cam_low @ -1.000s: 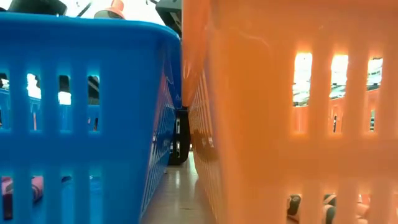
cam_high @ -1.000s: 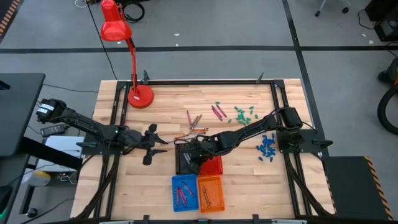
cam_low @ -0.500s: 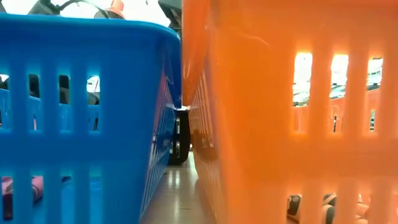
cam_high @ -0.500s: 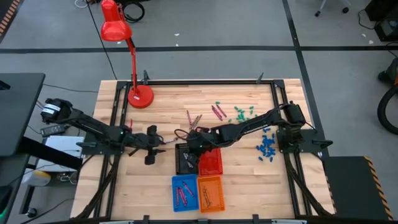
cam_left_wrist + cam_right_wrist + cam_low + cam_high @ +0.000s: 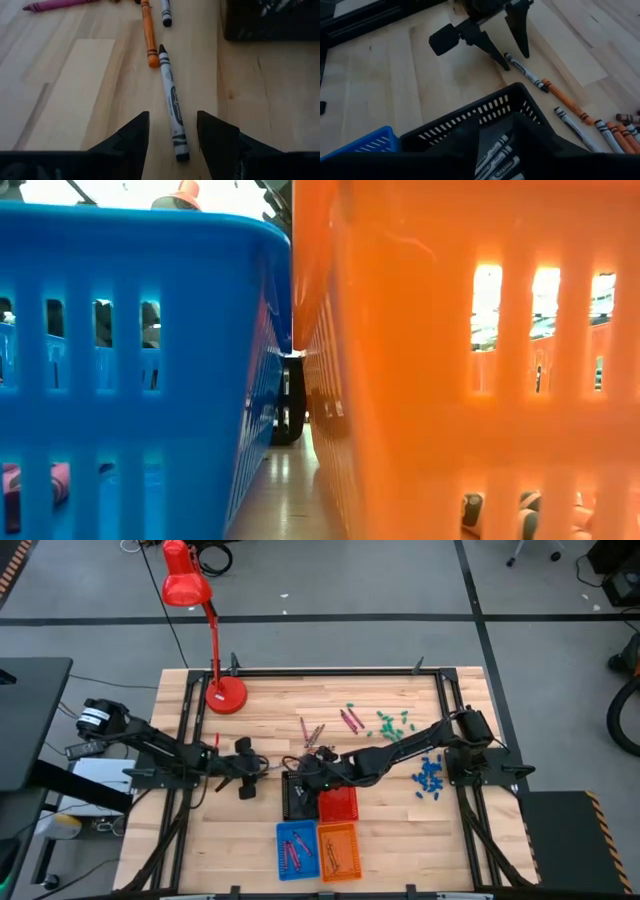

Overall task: Sort crayons
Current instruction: Put the black crayon into the black basket

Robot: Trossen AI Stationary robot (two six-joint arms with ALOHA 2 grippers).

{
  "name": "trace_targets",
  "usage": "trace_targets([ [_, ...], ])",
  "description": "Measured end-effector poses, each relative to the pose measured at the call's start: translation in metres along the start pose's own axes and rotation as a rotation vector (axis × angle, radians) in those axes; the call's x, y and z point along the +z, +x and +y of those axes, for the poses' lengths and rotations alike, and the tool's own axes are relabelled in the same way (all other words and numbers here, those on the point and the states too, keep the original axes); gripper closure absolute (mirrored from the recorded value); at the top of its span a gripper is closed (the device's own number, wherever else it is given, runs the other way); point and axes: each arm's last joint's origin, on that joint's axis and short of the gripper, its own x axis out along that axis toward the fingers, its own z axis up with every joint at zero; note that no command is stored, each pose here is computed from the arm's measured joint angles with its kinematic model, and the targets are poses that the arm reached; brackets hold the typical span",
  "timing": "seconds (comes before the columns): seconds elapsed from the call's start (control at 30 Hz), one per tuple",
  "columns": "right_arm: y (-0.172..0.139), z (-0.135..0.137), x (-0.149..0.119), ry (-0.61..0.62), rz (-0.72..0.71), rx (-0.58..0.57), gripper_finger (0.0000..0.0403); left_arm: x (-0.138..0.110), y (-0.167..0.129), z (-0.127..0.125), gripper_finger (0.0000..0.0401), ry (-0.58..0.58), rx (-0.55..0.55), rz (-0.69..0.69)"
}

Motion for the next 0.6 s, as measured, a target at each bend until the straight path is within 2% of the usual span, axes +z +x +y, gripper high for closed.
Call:
trace_targets([
  [0.1, -0.001, 0.003, -0.002, -0.007, -0.001, -0.001, 0.028, -0.001, 0.004, 0.004, 0.0237, -0.068, -0.02, 0.023],
  [0.23, -0.003, 0.008, -0.004, -0.015, -0.004, -0.001, 0.028, -0.001, 0.006, 0.008, 0.0271, -0.123, -0.049, 0.041],
  [0.5, -0.006, 0.015, -0.009, -0.03, -0.023, -0.024, 0.028, -0.001, 0.006, 0.009, 0.0367, -0.134, -0.06, 0.05],
  [0.6, -0.006, 0.016, -0.009, -0.03, -0.023, -0.022, 0.028, -0.001, 0.006, 0.009, 0.038, -0.131, -0.059, 0.051],
])
